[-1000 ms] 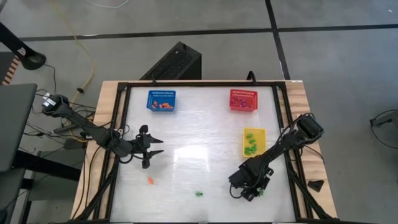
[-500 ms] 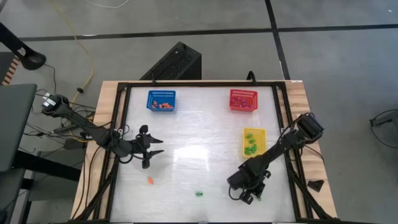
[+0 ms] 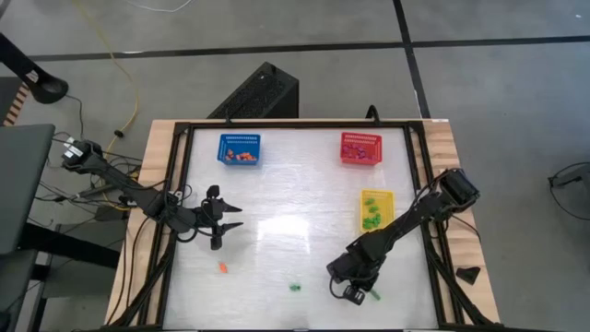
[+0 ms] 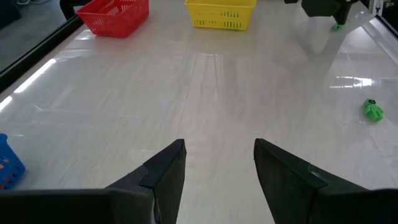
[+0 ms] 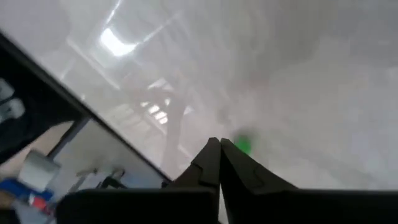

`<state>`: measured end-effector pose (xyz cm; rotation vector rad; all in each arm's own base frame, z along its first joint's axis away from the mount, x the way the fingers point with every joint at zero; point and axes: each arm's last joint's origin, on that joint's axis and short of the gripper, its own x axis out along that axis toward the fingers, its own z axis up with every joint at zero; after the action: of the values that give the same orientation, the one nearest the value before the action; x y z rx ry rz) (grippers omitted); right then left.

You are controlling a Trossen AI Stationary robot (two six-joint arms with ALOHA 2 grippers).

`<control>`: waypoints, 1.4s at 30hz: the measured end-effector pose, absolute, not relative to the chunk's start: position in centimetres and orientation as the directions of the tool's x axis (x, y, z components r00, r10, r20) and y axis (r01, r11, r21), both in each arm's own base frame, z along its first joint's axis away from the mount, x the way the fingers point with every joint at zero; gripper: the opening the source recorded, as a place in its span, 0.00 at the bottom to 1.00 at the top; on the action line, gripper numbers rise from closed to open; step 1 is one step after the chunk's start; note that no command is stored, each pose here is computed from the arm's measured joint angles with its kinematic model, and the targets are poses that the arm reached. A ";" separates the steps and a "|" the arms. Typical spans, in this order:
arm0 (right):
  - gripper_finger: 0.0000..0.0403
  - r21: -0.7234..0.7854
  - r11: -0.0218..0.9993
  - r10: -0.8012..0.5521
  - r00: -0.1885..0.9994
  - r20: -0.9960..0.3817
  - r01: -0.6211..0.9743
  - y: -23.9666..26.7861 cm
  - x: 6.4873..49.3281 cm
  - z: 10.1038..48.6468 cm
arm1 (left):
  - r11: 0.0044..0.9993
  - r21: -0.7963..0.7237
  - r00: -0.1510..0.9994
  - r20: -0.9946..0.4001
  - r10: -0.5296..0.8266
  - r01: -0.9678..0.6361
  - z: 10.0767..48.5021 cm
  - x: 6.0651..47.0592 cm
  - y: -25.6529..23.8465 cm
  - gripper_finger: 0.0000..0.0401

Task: Sort Halloween decoration
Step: Put the green skeleton toy into the red bin

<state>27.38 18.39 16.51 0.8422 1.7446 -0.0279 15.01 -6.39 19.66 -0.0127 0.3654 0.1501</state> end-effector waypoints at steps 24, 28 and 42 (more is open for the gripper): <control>0.56 0.302 0.712 0.504 -0.161 -0.849 0.634 20.0 25.1 14.8 | 0.989 0.020 0.923 -0.357 0.143 -0.146 19.7 15.0 -6.4 0.45; 0.52 0.318 0.683 0.527 -0.142 -0.838 0.657 20.3 25.0 14.3 | 0.989 0.021 0.923 -0.357 0.144 -0.146 19.7 15.0 -6.4 0.45; 0.16 0.377 0.648 0.574 -0.099 -0.813 0.662 20.2 24.7 13.2 | 0.989 0.021 0.923 -0.357 0.143 -0.146 19.7 15.0 -6.4 0.45</control>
<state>24.74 20.17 13.23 0.9979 1.7697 -0.1001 15.01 -6.39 19.66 -0.0063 0.3662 0.1484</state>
